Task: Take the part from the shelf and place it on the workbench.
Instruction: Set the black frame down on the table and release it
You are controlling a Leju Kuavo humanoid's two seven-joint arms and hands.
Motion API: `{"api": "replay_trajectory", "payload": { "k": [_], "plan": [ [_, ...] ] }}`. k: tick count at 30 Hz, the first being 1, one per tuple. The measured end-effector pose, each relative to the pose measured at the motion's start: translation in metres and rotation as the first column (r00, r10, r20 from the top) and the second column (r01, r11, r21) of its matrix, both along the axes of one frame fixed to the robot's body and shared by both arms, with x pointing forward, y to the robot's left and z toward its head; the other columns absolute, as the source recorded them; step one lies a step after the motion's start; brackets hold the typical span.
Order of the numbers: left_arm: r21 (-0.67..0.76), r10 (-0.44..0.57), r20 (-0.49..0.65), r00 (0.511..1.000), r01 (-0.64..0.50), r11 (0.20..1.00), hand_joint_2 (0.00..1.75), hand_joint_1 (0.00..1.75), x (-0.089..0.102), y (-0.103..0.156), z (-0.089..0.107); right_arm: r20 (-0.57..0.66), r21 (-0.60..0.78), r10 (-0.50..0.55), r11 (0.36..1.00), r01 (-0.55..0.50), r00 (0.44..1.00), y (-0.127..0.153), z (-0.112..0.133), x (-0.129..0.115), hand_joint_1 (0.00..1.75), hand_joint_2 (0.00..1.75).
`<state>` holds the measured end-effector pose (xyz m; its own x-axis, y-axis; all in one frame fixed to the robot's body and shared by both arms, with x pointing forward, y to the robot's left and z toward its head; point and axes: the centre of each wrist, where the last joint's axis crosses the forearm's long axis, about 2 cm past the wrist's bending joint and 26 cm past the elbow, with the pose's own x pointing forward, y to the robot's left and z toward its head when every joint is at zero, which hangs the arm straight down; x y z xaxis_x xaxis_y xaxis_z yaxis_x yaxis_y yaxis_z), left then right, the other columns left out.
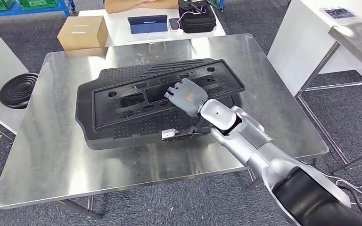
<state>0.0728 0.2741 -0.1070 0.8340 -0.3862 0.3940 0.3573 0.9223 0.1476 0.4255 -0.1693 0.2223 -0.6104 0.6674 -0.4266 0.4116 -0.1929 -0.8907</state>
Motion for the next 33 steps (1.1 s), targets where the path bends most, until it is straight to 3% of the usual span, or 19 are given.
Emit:
{"api": "replay_trajectory", "payload": {
  "k": [12,33],
  "plan": [
    [0.000,-0.002,0.004,1.000,0.002,1.000,1.75,0.00,0.003,-0.001,0.001,-0.020,-0.032,-0.023,0.999,0.022,1.000,-0.018,-0.012,0.004,1.75,1.75],
    [-0.002,-0.012,0.011,1.000,0.012,1.000,1.75,0.00,0.008,-0.001,0.001,-0.013,-0.016,0.014,1.000,-0.014,1.000,-0.020,-0.004,0.010,1.75,1.75]
  ]
}}
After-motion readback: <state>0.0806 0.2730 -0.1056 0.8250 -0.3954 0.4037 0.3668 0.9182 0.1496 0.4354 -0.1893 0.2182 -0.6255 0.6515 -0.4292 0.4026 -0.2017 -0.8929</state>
